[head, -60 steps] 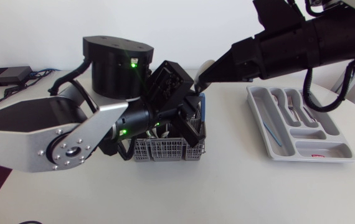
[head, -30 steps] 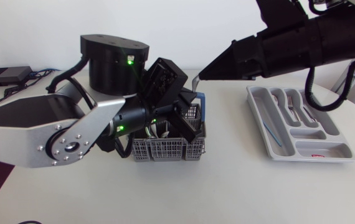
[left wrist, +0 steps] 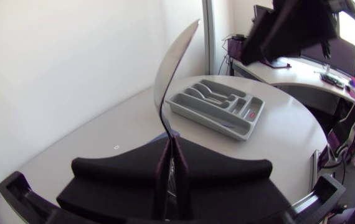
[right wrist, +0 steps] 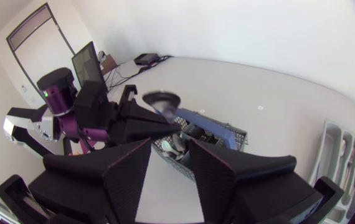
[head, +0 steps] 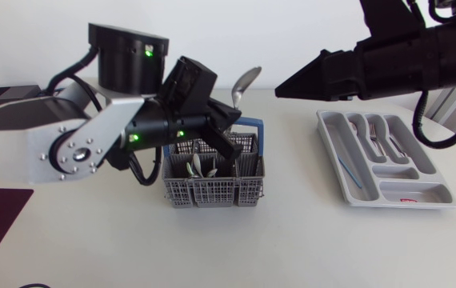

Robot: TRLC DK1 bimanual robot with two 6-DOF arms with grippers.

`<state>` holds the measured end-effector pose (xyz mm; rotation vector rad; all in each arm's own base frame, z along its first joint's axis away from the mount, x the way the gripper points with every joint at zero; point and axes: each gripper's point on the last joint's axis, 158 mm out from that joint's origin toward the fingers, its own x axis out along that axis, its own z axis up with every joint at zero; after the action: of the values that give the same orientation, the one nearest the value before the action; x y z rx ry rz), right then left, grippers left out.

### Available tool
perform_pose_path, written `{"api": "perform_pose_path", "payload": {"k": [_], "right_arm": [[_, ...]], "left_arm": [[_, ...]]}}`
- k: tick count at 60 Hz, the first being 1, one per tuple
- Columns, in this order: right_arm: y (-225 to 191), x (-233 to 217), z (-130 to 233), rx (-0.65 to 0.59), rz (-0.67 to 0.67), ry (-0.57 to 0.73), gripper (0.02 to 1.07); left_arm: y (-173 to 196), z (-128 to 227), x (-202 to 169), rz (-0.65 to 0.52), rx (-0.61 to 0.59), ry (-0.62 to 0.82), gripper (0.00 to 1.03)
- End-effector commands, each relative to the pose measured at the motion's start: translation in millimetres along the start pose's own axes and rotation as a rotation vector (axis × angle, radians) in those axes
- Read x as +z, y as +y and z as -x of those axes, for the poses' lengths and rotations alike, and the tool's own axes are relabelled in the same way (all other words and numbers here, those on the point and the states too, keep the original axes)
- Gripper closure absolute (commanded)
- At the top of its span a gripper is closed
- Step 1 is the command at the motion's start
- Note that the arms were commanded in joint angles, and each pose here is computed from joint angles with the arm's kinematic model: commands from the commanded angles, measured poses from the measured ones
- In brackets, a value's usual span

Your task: Sort the cutlery from the basket into the organizer compartments.

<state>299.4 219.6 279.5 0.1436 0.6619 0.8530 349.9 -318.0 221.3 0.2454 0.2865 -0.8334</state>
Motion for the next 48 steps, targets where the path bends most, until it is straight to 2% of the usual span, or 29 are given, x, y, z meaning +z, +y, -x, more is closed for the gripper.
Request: {"api": "perform_pose_path", "payload": {"k": [1,11,26,48], "right_arm": [[-8.7,-11.6,-0.5,-0.027,0.029,-0.001,0.58],[-18.9,-26.6,-12.4,-0.087,0.100,0.006,0.58],[-16.5,-33.0,-41.0,-0.169,0.216,-0.015,0.58],[-9.9,-14.6,-79.5,-0.223,0.284,-0.070,0.58]], "left_arm": [[20.1,8.3,34.5,0.085,0.010,-0.073,1.00],[37.7,6.6,40.6,0.215,-0.028,-0.062,1.00],[31.5,-1.9,40.9,0.355,-0.127,-0.024,1.00],[34.3,-11.0,38.9,0.486,-0.187,0.007,1.00]]}}
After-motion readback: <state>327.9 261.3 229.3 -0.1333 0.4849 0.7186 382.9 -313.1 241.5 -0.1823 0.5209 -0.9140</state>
